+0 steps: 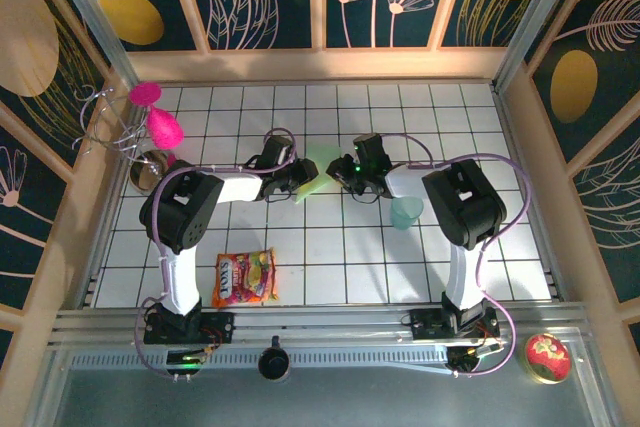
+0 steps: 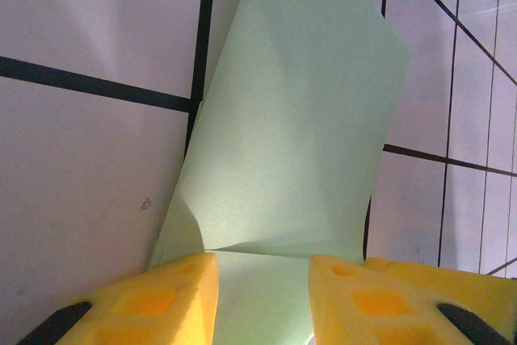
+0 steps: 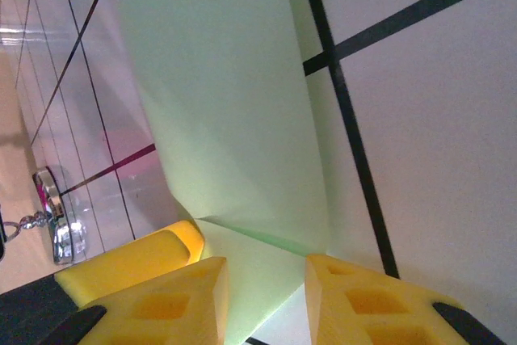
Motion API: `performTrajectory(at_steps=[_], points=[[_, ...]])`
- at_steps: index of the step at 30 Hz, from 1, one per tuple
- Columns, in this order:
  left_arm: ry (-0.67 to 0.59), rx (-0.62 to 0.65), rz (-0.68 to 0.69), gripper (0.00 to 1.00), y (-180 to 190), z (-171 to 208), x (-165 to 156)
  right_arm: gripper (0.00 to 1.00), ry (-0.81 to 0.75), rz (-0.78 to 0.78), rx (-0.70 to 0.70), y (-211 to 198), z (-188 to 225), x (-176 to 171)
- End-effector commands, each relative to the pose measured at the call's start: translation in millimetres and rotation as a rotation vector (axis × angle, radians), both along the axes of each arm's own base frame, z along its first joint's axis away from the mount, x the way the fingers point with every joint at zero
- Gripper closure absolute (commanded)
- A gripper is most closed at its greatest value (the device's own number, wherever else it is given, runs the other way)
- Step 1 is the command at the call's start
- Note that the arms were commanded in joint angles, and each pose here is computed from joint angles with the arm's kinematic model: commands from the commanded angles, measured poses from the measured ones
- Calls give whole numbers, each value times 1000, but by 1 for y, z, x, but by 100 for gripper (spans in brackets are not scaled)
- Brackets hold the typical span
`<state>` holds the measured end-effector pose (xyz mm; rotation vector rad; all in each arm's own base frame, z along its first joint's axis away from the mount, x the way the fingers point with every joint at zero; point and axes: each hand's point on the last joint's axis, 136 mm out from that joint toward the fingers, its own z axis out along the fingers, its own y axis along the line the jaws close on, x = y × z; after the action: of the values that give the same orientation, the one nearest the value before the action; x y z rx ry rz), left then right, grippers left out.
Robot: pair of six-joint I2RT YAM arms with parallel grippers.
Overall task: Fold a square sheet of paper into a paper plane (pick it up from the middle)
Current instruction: Fold the wing for the fifth time at the center of the table.
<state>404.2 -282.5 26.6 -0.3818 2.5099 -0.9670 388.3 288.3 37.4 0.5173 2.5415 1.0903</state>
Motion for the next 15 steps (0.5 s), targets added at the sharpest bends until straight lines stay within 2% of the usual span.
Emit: performTrajectory(at_steps=[1,10,15], points=[[106,51,-4,65,9,-26,-21,69,-16,-48,-16,-11,7,3],[105,60,-2,66,10,-27,-20,69,1,-51,-32,-9,1,-2],[99,54,-10,66,8,-24,-20,72,-12,19,74,9,9,-2]])
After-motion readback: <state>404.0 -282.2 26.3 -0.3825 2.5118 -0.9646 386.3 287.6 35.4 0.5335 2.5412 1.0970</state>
